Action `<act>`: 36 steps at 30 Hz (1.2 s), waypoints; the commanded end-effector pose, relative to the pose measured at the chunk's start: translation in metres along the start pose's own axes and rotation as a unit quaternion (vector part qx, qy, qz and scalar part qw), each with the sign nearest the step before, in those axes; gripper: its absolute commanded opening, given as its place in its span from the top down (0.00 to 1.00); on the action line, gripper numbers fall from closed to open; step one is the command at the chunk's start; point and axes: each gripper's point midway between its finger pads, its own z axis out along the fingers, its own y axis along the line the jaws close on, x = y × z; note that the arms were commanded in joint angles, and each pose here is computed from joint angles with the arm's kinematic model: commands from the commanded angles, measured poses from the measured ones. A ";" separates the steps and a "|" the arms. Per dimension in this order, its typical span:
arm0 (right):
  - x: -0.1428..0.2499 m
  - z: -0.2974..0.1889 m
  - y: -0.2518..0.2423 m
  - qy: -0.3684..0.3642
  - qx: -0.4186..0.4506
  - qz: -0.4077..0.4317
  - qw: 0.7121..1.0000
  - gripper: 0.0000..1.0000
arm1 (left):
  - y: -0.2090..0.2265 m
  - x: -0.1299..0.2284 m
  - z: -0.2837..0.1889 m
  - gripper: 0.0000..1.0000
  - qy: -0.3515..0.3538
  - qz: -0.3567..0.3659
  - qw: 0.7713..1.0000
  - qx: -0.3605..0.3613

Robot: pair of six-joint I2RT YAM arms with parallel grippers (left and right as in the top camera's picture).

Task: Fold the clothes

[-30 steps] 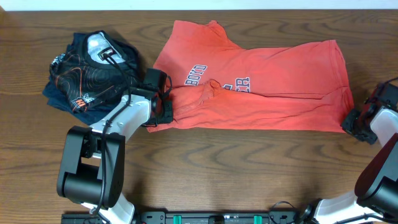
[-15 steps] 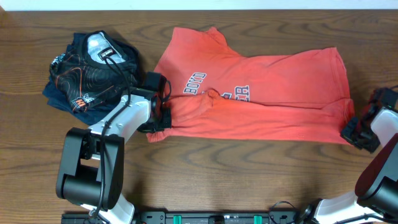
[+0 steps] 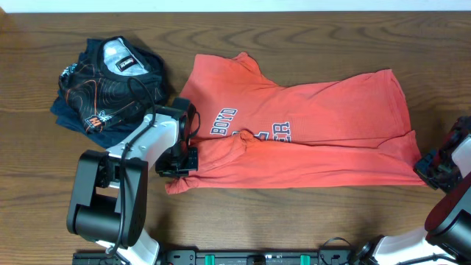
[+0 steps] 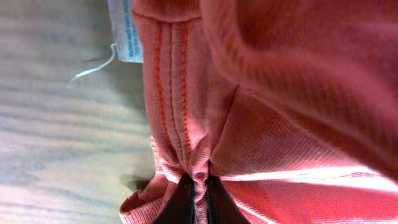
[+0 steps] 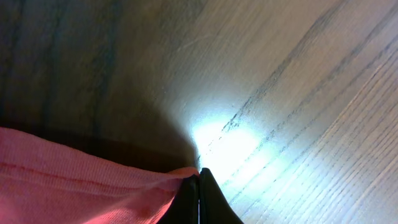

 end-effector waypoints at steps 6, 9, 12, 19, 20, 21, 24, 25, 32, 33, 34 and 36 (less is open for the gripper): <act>0.004 0.003 -0.005 0.007 0.009 0.010 1.000 0.99 | 0.005 0.009 -0.010 0.94 -0.011 0.000 1.000 -0.003; 0.000 0.000 -0.004 -0.001 0.006 0.012 1.000 0.99 | 0.004 0.006 -0.021 0.94 -0.037 0.001 0.999 0.005; -0.003 -0.005 -0.003 -0.010 -0.004 0.016 1.000 0.99 | 0.003 0.004 -0.029 0.94 -0.055 0.002 0.998 0.010; -0.013 -0.033 0.005 -0.047 -0.052 0.028 0.997 0.97 | 0.002 0.000 -0.041 0.87 -0.084 0.002 0.996 0.019; -0.015 -0.038 0.006 -0.055 -0.062 0.030 0.996 0.96 | 0.001 0.000 -0.043 0.86 -0.089 0.002 0.996 0.021; -0.016 -0.042 0.006 -0.061 -0.067 0.031 0.995 0.94 | 0.001 -0.001 -0.045 0.86 -0.093 0.002 0.995 0.022; -0.021 -0.057 0.004 -0.085 -0.077 0.038 0.993 0.86 | 0.001 -0.002 -0.049 0.69 -0.104 0.003 0.994 0.025; -0.023 -0.060 0.004 -0.090 -0.079 0.039 0.992 0.85 | 0.001 -0.002 -0.050 0.68 -0.105 0.003 0.994 0.026; -0.031 -0.090 0.019 -0.128 -0.151 0.042 0.979 0.82 | -0.001 -0.007 -0.061 0.67 -0.126 0.004 0.991 0.032; -0.032 -0.096 0.026 -0.134 -0.174 0.032 0.975 0.80 | -0.003 -0.012 -0.066 0.67 -0.137 0.008 0.990 0.035; -0.034 -0.103 0.033 -0.141 -0.198 0.019 0.970 0.78 | -0.005 -0.016 -0.073 0.67 -0.150 0.009 0.988 0.039; -0.034 -0.116 0.048 -0.149 -0.248 0.002 0.957 0.75 | -0.010 -0.028 -0.087 0.59 -0.179 0.011 0.982 0.051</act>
